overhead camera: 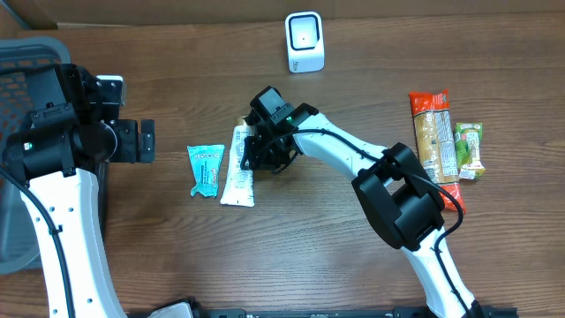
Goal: Scan the item barcode
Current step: 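Move the right gripper to the white tube and grasp it, then lift the white tube and swing it right, turning it, then hold the white tube barcode in front of the scanner window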
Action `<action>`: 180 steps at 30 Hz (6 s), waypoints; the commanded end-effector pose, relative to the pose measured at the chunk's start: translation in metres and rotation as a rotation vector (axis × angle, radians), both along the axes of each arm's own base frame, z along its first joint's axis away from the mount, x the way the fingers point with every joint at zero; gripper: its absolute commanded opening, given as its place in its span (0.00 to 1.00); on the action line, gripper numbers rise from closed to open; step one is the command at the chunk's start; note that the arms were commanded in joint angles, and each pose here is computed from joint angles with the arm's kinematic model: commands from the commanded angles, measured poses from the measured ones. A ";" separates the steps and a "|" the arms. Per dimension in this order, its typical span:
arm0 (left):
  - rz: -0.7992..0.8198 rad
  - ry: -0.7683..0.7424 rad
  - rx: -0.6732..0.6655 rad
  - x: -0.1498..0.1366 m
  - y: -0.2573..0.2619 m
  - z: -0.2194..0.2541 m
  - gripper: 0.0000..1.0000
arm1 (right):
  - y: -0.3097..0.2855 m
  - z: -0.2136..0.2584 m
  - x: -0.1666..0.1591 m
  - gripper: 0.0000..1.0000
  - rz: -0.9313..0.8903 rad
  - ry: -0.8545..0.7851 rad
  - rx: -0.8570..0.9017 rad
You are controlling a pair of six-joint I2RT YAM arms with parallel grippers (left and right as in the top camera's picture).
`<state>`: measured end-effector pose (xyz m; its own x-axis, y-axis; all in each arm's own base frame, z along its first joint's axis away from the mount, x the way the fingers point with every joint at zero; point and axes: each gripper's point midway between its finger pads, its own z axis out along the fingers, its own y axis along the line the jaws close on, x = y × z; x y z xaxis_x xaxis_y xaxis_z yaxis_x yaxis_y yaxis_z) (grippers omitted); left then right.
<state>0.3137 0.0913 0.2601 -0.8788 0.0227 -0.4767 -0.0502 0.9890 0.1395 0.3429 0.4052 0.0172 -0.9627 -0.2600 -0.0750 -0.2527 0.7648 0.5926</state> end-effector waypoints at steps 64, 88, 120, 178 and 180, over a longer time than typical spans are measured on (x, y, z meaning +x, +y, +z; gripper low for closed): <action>-0.014 -0.011 0.004 0.000 0.000 0.004 1.00 | -0.176 -0.008 0.001 0.04 -0.172 0.246 0.054; -0.014 -0.011 0.004 0.000 0.000 0.004 1.00 | -0.158 0.212 -0.017 0.04 0.107 -0.273 0.385; -0.014 -0.011 0.004 0.000 0.000 0.004 0.99 | -0.250 0.318 0.069 0.04 -0.502 -0.790 -0.415; -0.014 -0.011 0.004 0.000 0.000 0.004 1.00 | -0.208 0.130 0.269 0.04 0.470 -1.233 -1.226; -0.014 -0.012 0.004 0.000 0.000 0.004 1.00 | -0.207 0.134 0.266 0.04 0.441 -1.229 -1.213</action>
